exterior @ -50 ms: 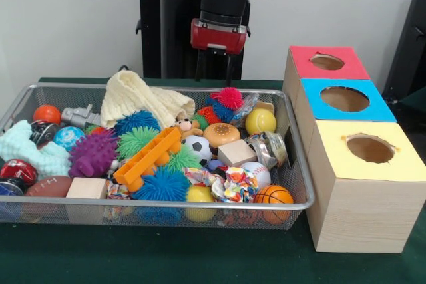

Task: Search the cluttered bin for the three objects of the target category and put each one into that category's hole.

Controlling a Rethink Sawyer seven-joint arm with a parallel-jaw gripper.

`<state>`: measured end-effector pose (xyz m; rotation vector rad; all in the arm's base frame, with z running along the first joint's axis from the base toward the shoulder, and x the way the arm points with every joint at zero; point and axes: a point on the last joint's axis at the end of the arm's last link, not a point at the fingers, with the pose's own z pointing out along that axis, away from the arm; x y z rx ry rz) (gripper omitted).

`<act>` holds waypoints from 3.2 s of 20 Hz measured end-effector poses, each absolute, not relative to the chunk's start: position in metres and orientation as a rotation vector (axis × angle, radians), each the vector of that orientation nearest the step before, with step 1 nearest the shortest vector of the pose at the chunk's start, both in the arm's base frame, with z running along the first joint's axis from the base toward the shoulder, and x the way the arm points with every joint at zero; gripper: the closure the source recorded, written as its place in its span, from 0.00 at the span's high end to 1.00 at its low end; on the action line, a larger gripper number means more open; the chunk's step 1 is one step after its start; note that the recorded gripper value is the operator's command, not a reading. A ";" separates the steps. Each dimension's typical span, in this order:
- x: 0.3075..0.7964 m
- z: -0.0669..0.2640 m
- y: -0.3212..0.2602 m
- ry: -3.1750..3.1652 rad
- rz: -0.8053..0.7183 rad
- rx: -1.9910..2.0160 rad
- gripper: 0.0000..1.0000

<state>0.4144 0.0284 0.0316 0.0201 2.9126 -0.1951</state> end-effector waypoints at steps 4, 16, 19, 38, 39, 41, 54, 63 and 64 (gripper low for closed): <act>0.420 0.032 0.049 2.905 -0.190 0.019 1.00; 0.420 0.028 0.098 2.904 -0.174 -0.025 1.00; 0.418 0.025 0.097 2.911 -0.174 -0.022 1.00; 0.421 0.006 0.075 2.942 -0.182 0.047 1.00; 0.421 0.004 0.077 2.943 -0.182 0.038 1.00; 0.423 0.001 0.082 2.942 -0.185 0.027 1.00; 0.424 0.000 0.096 2.935 -0.198 0.000 1.00; 0.428 0.002 0.087 2.930 -0.200 0.033 1.00; 0.428 0.003 0.085 2.929 -0.201 0.037 1.00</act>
